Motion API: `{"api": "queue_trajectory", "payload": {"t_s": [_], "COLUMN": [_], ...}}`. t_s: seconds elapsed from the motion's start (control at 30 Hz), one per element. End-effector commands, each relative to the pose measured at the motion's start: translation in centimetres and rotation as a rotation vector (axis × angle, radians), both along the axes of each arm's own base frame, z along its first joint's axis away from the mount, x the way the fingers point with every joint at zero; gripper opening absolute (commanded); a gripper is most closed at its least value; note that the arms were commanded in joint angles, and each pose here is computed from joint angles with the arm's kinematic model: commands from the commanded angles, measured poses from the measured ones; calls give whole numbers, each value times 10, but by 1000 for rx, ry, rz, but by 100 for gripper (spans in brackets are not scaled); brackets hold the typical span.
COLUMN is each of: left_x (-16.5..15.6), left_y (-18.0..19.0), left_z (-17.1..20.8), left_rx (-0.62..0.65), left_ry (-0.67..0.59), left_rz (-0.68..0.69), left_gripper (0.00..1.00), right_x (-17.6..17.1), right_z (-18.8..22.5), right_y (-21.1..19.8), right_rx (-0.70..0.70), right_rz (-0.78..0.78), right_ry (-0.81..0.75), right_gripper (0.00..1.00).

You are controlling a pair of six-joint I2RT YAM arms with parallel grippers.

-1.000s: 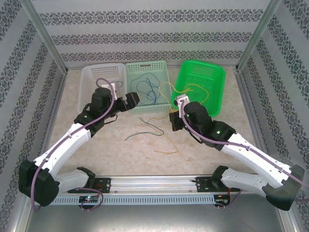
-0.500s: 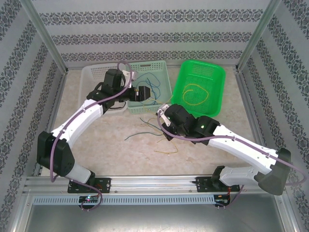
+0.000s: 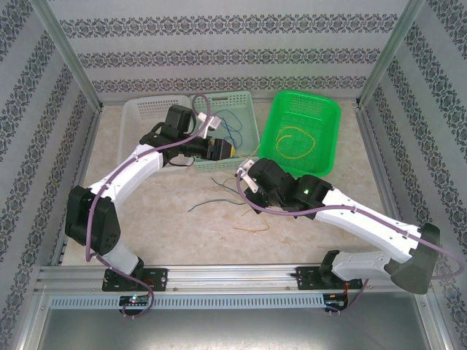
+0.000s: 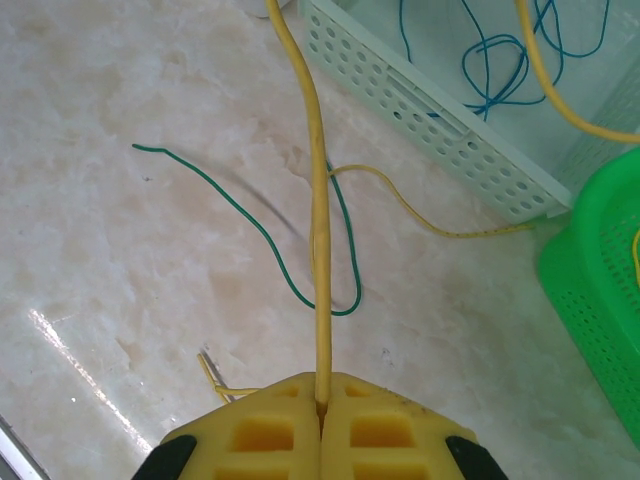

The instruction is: Untangle the cables

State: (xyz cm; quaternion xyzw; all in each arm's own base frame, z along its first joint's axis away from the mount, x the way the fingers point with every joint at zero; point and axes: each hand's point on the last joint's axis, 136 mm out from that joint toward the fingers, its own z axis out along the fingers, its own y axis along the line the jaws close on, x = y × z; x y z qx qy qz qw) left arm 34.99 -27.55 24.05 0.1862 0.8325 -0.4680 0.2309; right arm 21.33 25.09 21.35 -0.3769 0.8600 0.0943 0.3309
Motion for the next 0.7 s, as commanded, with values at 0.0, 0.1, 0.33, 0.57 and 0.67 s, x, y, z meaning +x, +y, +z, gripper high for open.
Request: {"api": "queue_trajectory", "payload": {"t_s": [0.0, 0.1, 0.33, 0.57, 0.67], "left_x": [-8, -11, -6, 26, 39], "left_y": [-5, -9, -10, 5, 16], "left_z": [0, -3, 1, 8, 17], "left_rx": [-43, -61, -84, -102, -160], "left_ry": [22, 43, 13, -29, -59], "left_rz": [-62, -75, -41, 181, 319], "left_gripper": [53, 40, 10, 0, 0], "right_x": [3, 4, 2, 2, 0], "right_z": [16, 19, 19, 8, -2], "right_y": [5, 6, 4, -4, -3], "right_rx": [2, -1, -1, 10, 28], "right_rz": [20, 19, 18, -37, -61], "right_ry": [-46, -63, -69, -57, -32], "right_gripper": [1, 1, 2, 3, 3]}}
